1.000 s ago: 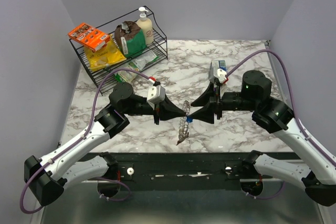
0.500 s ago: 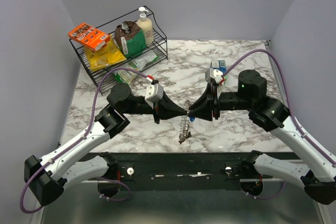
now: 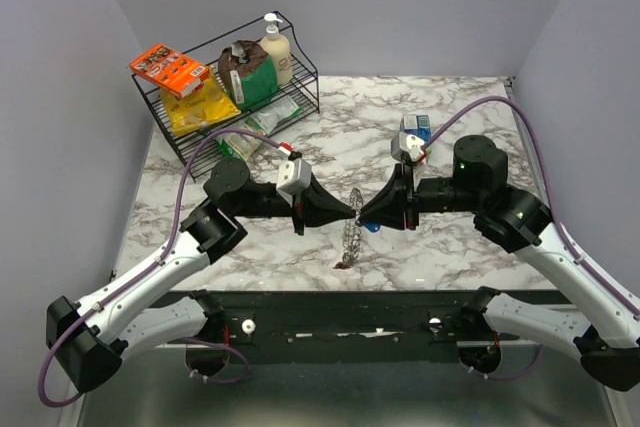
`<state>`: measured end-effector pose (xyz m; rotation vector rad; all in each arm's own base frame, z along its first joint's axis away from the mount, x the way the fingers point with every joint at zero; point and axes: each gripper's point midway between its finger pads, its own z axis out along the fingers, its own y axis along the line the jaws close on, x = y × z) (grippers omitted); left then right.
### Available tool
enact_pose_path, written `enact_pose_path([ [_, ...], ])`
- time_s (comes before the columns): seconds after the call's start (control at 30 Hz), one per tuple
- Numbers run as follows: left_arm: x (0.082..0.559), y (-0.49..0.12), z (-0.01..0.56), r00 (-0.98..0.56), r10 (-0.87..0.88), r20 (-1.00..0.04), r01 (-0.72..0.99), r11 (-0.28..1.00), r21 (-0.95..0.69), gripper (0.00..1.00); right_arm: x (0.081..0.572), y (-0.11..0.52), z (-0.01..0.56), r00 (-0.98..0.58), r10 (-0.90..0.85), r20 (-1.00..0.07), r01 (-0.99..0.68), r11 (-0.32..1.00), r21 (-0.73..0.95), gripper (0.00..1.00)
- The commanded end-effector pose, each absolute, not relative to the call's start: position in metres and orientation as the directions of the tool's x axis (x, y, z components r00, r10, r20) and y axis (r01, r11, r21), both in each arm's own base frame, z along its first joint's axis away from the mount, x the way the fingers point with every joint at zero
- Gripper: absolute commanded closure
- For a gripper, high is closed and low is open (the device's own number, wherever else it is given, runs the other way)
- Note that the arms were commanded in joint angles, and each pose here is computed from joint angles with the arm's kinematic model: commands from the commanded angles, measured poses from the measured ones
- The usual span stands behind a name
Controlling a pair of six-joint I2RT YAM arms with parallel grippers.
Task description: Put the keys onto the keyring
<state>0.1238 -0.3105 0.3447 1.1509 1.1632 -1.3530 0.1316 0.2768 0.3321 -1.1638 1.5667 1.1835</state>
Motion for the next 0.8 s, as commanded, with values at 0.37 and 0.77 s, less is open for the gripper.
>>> enact_pose_path([
  [0.37, 0.129, -0.31, 0.373, 0.006, -0.182, -0.983, 0.999, -0.031, 0.012, 1.0, 0.125, 0.273, 0.309, -0.235, -0.25, -0.939, -0.971, 0.104, 0.216, 0.77],
  [0.77, 0.132, -0.312, 0.377, 0.012, -0.193, -0.981, 1.0, -0.023, 0.017, 1.0, 0.118, 0.275, 0.307, -0.24, -0.269, -0.933, -0.971, 0.057, 0.233, 0.78],
])
